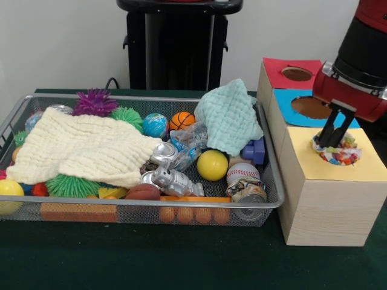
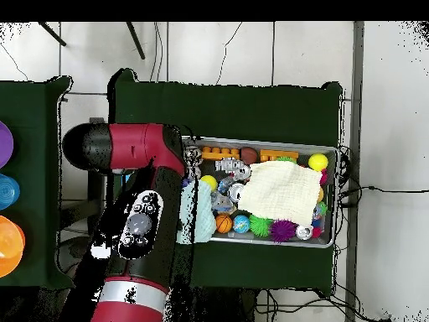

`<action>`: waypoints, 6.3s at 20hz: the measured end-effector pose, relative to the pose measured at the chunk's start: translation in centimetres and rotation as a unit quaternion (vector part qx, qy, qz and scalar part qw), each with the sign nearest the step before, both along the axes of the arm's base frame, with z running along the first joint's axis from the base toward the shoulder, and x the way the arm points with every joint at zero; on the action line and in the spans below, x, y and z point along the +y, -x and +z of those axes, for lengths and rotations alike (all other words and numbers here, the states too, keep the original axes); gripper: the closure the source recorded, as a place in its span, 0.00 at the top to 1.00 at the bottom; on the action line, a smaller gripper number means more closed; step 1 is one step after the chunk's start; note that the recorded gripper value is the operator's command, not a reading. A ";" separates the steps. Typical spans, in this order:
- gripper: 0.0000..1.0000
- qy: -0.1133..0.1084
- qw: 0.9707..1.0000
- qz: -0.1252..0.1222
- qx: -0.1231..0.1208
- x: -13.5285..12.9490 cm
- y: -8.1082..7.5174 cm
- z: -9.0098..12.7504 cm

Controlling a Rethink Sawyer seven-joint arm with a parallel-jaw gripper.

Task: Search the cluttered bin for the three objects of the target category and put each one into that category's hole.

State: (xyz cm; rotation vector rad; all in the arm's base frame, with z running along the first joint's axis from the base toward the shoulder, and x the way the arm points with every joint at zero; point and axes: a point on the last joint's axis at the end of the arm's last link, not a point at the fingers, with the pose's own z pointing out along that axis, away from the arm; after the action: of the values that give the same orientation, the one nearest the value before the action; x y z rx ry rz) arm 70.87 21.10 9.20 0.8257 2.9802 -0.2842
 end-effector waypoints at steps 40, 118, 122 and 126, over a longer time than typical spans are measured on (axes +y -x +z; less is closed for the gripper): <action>0.00 -0.038 0.999 -0.016 -0.036 2.6 1.1 -0.5; 1.00 0.032 0.992 -0.107 -0.063 -34.3 -0.2 1.4; 1.00 0.039 0.992 -0.108 -0.055 -36.1 0.7 0.0; 1.00 0.044 0.992 -0.112 -0.045 -37.8 1.7 -1.3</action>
State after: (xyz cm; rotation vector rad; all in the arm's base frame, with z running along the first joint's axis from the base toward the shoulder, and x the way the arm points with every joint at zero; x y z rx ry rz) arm 69.16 -16.68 7.92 1.1329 2.7719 -0.3724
